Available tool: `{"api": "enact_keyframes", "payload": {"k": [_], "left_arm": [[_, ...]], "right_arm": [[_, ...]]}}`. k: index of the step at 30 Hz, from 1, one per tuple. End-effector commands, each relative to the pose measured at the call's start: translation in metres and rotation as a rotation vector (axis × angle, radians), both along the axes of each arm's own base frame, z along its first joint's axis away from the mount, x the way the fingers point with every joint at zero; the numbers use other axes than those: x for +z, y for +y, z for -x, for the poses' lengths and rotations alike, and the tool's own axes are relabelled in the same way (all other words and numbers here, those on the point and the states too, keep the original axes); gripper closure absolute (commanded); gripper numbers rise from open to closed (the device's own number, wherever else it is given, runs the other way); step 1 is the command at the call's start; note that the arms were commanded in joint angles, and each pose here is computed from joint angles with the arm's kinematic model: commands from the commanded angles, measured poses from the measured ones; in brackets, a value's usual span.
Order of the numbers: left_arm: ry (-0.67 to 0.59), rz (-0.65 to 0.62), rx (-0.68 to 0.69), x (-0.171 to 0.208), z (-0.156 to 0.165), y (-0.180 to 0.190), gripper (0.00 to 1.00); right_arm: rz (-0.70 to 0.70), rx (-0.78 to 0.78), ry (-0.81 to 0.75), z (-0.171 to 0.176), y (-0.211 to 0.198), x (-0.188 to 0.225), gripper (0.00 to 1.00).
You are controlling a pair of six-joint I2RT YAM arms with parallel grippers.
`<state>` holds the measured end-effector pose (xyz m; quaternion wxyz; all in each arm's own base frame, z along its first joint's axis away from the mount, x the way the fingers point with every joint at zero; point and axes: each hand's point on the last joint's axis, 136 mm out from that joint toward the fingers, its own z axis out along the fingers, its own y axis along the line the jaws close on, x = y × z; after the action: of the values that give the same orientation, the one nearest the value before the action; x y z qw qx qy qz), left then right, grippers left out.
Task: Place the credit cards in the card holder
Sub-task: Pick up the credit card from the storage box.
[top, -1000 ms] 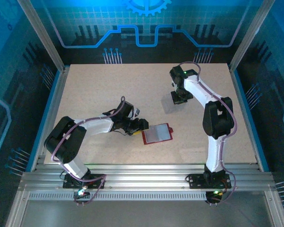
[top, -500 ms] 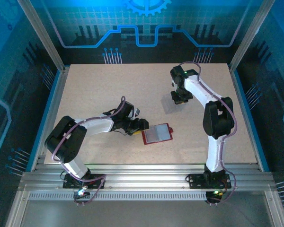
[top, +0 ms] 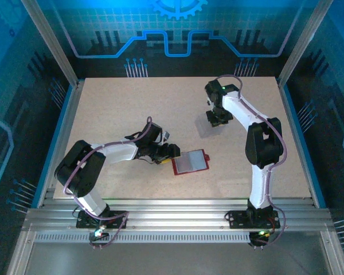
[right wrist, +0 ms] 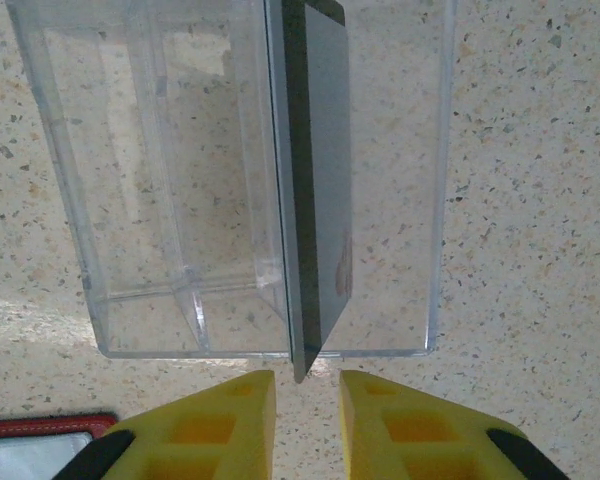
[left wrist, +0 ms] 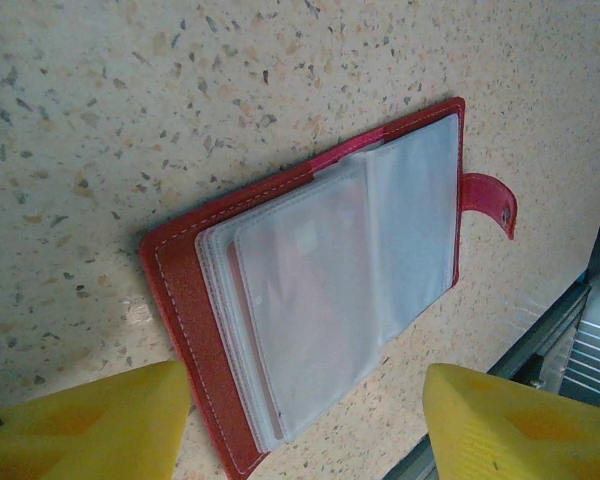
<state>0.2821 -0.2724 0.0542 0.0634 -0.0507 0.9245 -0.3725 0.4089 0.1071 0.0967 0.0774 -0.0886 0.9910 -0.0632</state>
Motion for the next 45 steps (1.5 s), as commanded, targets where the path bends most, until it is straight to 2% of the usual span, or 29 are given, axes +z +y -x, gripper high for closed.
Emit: {"api": "enact_keyframes", "payload": {"k": [1,19,32,45], "left_arm": [[0.000,0.034,-0.010,0.008,-0.004,-0.005,0.35],[0.005,0.032,-0.006,0.006,-0.004,-0.004,0.35],[0.010,0.033,-0.007,0.005,-0.003,-0.005,0.35],[0.014,0.035,-0.007,0.004,-0.003,-0.005,0.35]], "right_arm": [[0.042,0.031,0.029,0.006,0.000,-0.003,0.77],[0.118,0.060,0.051,0.009,-0.002,-0.011,0.82],[0.108,0.066,0.042,0.003,0.002,-0.013,0.87],[0.113,0.063,0.024,0.000,0.001,-0.009,0.98]]}}
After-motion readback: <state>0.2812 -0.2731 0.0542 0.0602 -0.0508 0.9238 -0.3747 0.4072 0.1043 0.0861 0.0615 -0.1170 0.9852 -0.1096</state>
